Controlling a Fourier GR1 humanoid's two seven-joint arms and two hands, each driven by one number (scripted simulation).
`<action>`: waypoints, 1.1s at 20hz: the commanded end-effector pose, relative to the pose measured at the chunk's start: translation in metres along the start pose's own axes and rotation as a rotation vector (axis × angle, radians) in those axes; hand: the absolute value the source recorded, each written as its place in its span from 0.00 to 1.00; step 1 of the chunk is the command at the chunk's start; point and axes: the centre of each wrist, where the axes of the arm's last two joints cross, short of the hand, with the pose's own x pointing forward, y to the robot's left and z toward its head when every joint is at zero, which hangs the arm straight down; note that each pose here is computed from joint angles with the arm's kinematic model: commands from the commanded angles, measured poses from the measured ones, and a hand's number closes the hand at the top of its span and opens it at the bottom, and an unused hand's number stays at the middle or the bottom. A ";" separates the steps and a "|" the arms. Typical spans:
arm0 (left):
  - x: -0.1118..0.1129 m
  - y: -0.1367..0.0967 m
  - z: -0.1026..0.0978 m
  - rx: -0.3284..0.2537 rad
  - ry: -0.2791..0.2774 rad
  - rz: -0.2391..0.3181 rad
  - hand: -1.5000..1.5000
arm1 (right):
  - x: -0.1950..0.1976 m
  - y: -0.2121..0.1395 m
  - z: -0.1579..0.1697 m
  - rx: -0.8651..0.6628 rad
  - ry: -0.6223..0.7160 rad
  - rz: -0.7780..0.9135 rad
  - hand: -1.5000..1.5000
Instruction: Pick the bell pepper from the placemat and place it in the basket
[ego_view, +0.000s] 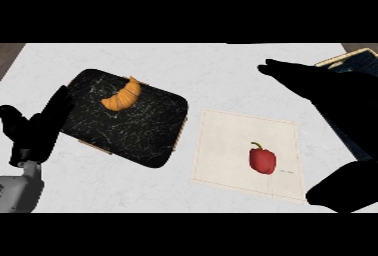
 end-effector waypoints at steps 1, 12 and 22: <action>-0.009 -0.005 0.001 -0.002 0.010 -0.006 0.50 | -0.014 0.015 0.034 0.014 0.096 0.007 0.00; 0.009 -0.002 0.000 -0.028 -0.018 -0.001 0.50 | -0.042 0.110 0.002 -0.093 0.065 -0.032 0.00; 0.015 -0.004 0.006 -0.034 -0.020 0.006 0.50 | -0.060 0.147 -0.051 -0.045 0.132 -0.069 0.00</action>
